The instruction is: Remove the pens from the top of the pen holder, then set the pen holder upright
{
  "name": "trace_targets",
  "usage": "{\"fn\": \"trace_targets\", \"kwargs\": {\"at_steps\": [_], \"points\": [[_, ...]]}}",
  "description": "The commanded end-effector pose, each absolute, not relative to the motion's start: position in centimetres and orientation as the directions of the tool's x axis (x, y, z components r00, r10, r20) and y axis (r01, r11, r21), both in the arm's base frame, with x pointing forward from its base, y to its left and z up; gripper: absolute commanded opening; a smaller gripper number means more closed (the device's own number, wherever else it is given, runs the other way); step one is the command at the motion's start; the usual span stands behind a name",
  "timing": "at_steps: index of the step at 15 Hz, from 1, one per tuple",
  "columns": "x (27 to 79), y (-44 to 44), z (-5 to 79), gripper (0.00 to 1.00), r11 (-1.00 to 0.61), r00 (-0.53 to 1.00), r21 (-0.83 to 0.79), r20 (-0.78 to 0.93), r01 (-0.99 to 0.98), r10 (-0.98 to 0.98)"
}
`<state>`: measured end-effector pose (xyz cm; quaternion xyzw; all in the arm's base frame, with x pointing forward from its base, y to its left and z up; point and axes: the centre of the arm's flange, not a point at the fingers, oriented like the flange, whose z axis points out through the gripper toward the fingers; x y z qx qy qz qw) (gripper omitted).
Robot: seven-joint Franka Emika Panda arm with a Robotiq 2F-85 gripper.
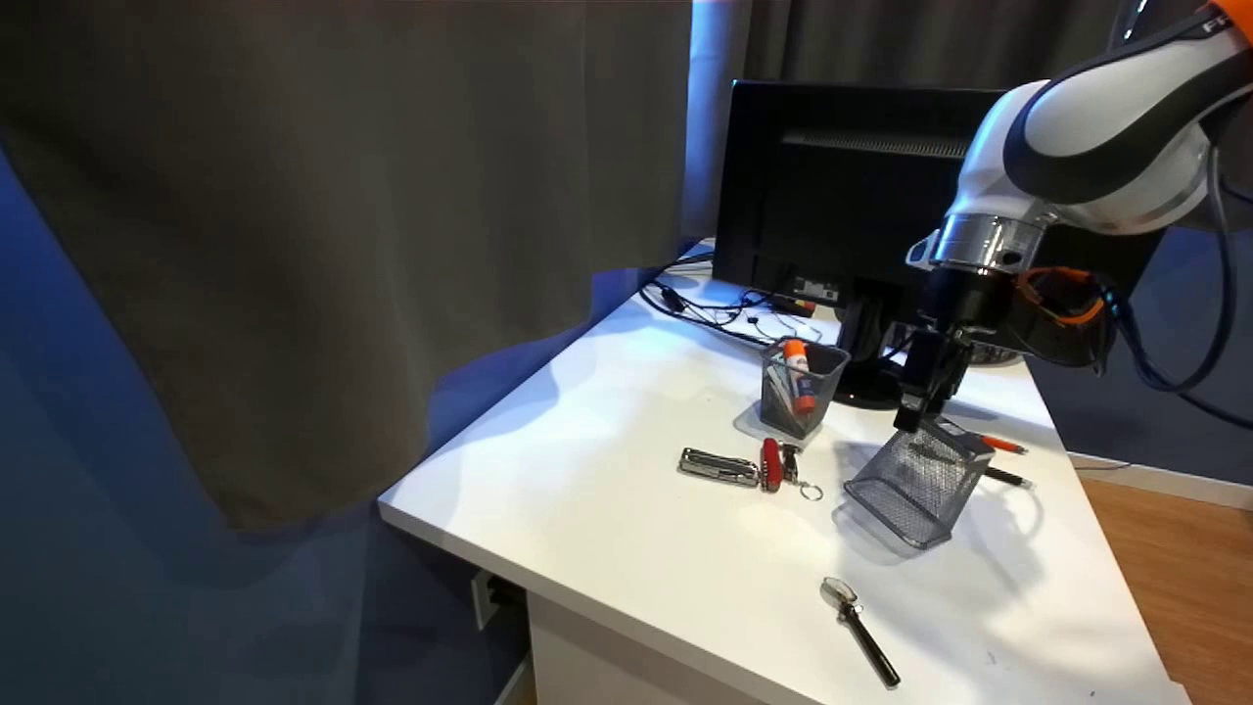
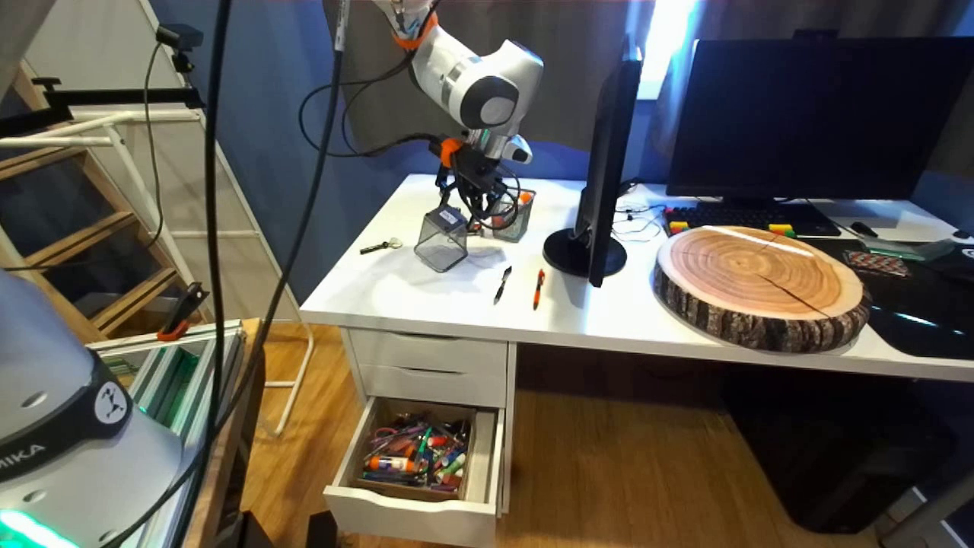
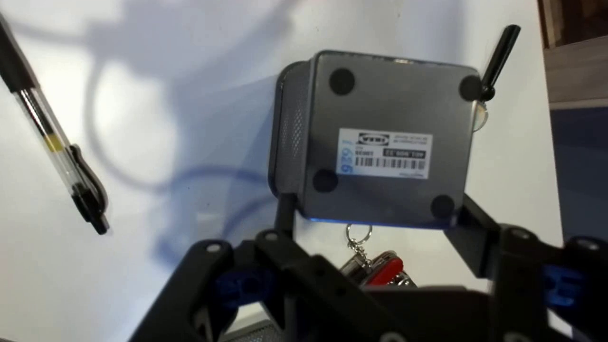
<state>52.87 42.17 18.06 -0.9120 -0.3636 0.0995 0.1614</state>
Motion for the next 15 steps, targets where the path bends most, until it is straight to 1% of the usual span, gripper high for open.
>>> {"fn": "trace_targets", "kwargs": {"at_steps": [1,8,11,15], "points": [[49.2,39.3,19.3,0.53,-0.597,0.663,-0.376,0.067,0.709,0.746],[47.3,37.6,20.1,0.53,-0.475,0.569,-0.375,0.195,0.796,0.799],[46.5,36.9,19.6,0.53,-0.412,0.531,-0.384,0.289,0.826,0.796],[45.8,36.0,19.9,0.53,-0.357,0.482,-0.352,0.390,0.865,0.784]]}}
